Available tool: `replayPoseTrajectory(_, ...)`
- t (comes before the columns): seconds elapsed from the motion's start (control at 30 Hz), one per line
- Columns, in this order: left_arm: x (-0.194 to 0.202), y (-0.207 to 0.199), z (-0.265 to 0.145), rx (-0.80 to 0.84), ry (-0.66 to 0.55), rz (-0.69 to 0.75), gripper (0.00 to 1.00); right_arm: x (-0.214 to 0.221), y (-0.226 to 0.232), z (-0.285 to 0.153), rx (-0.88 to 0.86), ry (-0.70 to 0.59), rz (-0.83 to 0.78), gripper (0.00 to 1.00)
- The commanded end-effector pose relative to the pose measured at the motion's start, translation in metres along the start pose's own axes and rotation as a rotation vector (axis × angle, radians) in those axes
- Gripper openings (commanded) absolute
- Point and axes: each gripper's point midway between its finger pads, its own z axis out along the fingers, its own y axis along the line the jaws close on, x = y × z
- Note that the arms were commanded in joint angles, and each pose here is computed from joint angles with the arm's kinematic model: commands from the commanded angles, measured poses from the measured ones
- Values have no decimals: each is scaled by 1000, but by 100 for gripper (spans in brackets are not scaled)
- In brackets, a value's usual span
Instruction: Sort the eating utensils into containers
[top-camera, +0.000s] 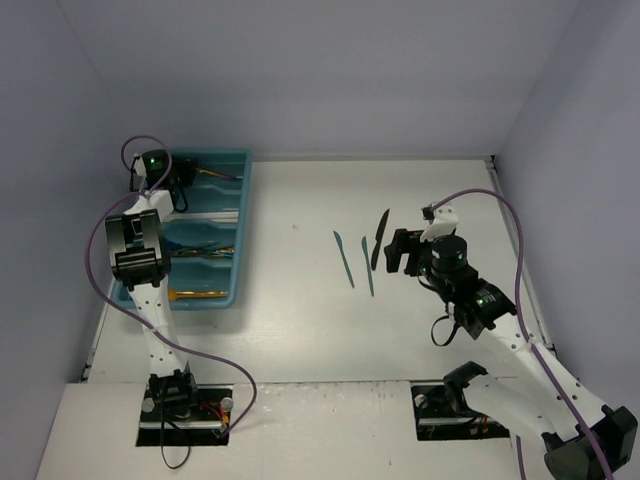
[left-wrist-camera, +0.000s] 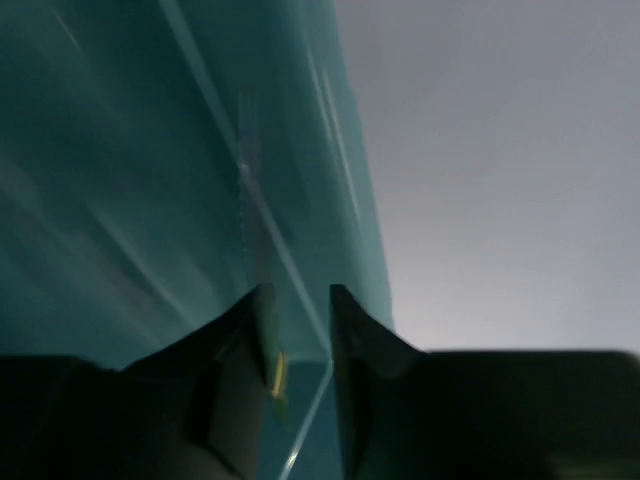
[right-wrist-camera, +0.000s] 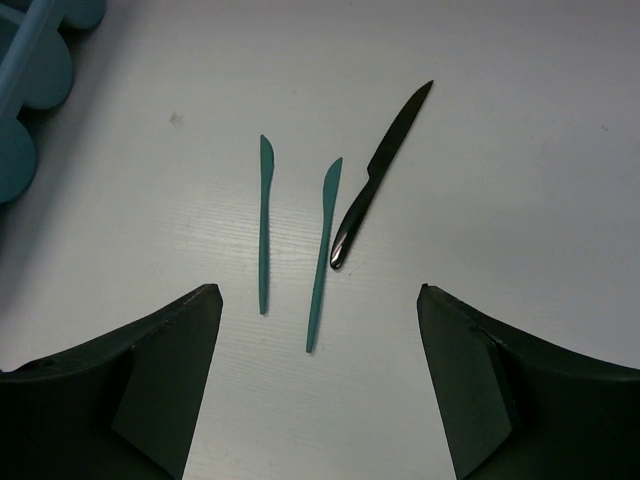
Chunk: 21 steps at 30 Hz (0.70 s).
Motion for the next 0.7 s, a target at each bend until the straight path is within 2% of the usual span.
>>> replayPoseTrajectory(0.0, -21, -88, -23, 205, -51, 41, 48, -10, -8, 3, 48, -42, 26, 76)
replayPoseTrajectory(0.17, -23, -103, -36, 228, -49, 58, 60, -6, -10, 8, 69, -26, 38, 76)
replayPoseTrajectory(0.37, -25, -124, -67, 238, -60, 114, 69, -5, -25, 19, 175, -17, 55, 76)
replayPoseTrajectory(0.47, -30, -124, -80, 191, -88, 210, 74, -8, -28, 24, 205, -11, 56, 76)
replayPoseTrajectory(0.67, -45, -105, -87, 5, -105, 380, 74, 0, -30, 28, 220, 24, 60, 76)
